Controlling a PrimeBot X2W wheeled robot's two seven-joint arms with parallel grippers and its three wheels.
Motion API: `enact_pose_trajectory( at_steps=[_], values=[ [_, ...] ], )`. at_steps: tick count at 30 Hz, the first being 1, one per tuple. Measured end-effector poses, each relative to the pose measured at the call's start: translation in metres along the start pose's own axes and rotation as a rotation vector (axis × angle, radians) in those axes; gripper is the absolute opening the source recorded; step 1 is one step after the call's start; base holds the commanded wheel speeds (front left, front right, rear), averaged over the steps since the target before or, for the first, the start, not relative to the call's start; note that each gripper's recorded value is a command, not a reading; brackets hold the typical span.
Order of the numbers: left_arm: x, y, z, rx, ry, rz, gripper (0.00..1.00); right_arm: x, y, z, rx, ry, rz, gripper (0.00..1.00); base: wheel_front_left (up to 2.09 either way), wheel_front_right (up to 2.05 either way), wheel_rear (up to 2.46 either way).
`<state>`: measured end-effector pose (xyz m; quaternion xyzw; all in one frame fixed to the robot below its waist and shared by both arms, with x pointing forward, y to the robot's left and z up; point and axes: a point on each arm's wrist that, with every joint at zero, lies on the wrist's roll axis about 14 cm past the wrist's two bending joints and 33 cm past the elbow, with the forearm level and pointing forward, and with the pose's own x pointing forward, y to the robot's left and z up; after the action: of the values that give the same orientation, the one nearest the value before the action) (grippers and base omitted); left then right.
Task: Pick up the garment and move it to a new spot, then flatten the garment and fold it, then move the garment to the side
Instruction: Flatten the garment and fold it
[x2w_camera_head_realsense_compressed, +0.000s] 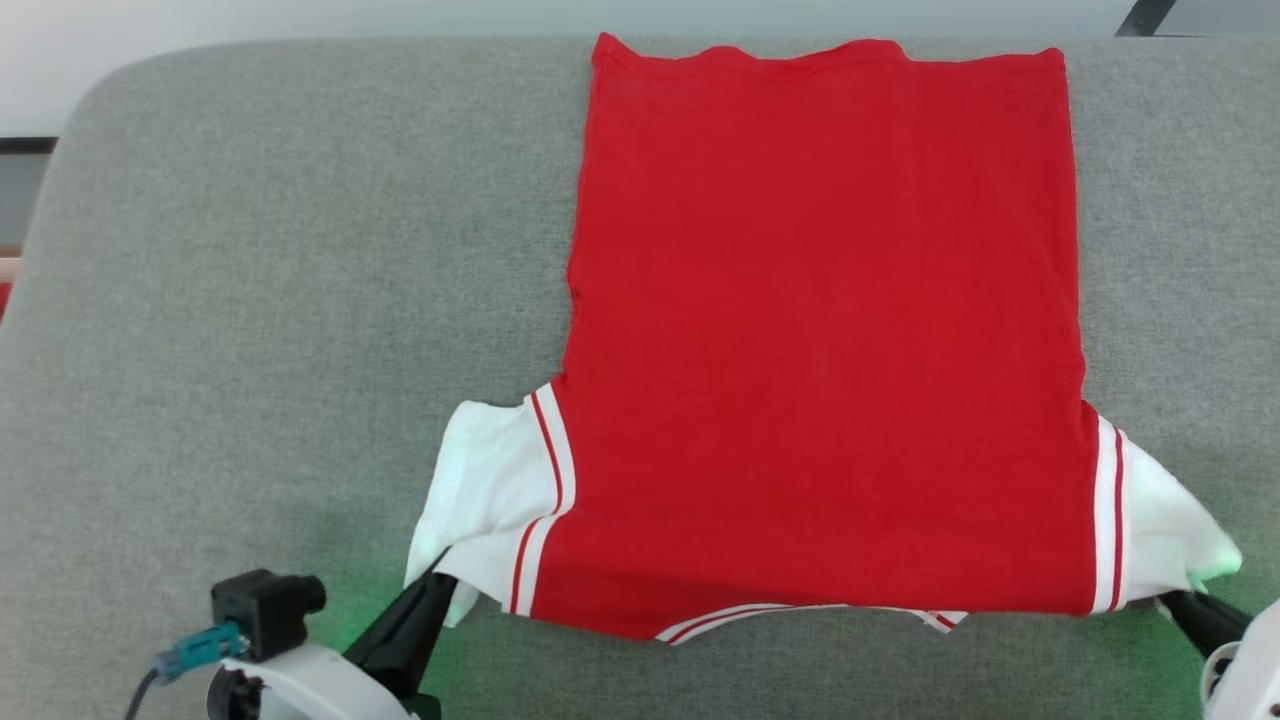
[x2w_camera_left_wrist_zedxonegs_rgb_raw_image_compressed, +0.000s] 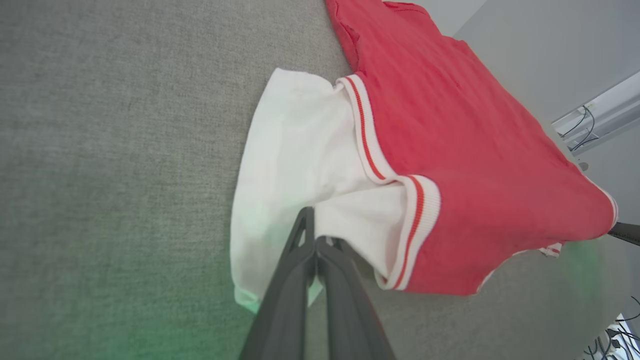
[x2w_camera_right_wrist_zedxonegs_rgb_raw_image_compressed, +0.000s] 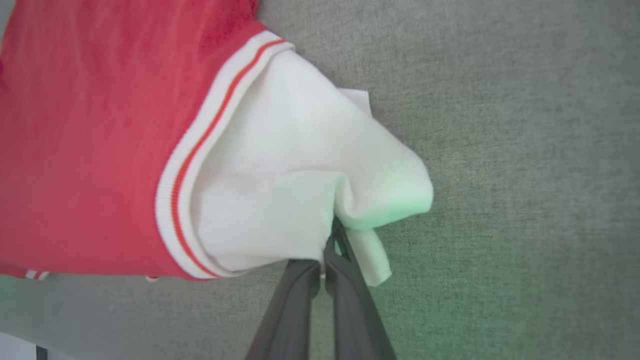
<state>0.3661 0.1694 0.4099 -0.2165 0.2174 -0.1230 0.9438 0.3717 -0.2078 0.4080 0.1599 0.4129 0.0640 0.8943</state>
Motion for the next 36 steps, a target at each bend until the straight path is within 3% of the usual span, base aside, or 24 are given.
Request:
enact_pose_trajectory(
  at_steps=[10, 22, 23, 25, 26, 31, 36],
  values=[
    [0.011, 0.009, -0.024, 0.07, 0.068, 0.022, 0.0, 0.022, -0.008, -0.023, -0.07, 0.059, -0.041, 0.0, 0.0, 0.0, 0.0],
    [0.023, 0.015, -0.027, 0.06, 0.064, 0.02, 0.0, 0.038, -0.014, -0.028, -0.112, 0.045, -0.052, 0.0, 0.0, 0.0, 0.0],
    [0.023, 0.015, -0.026, 0.06, 0.062, 0.019, 0.0, 0.038, -0.014, -0.028, -0.118, 0.043, -0.051, 0.04, 0.0, 0.0, 0.0],
    [0.023, 0.014, -0.025, 0.061, 0.058, 0.017, 0.0, 0.037, -0.013, -0.027, -0.138, 0.029, -0.052, 0.46, 0.0, 0.0, 0.0],
    [0.022, 0.013, -0.024, 0.062, 0.054, 0.015, 0.0, 0.036, -0.013, -0.026, -0.154, 0.02, -0.053, 1.0, 0.0, 0.0, 0.0],
    [0.019, 0.01, -0.02, 0.063, 0.036, 0.013, 0.0, 0.023, -0.005, 0.004, -0.212, -0.083, -0.043, 1.0, 0.0, 0.0, 0.0],
    [0.015, 0.007, -0.016, 0.097, 0.026, 0.012, 0.0, -0.011, 0.0, 0.077, -0.227, -0.287, -0.041, 1.0, 0.0, 0.0, 0.0]
  ],
)
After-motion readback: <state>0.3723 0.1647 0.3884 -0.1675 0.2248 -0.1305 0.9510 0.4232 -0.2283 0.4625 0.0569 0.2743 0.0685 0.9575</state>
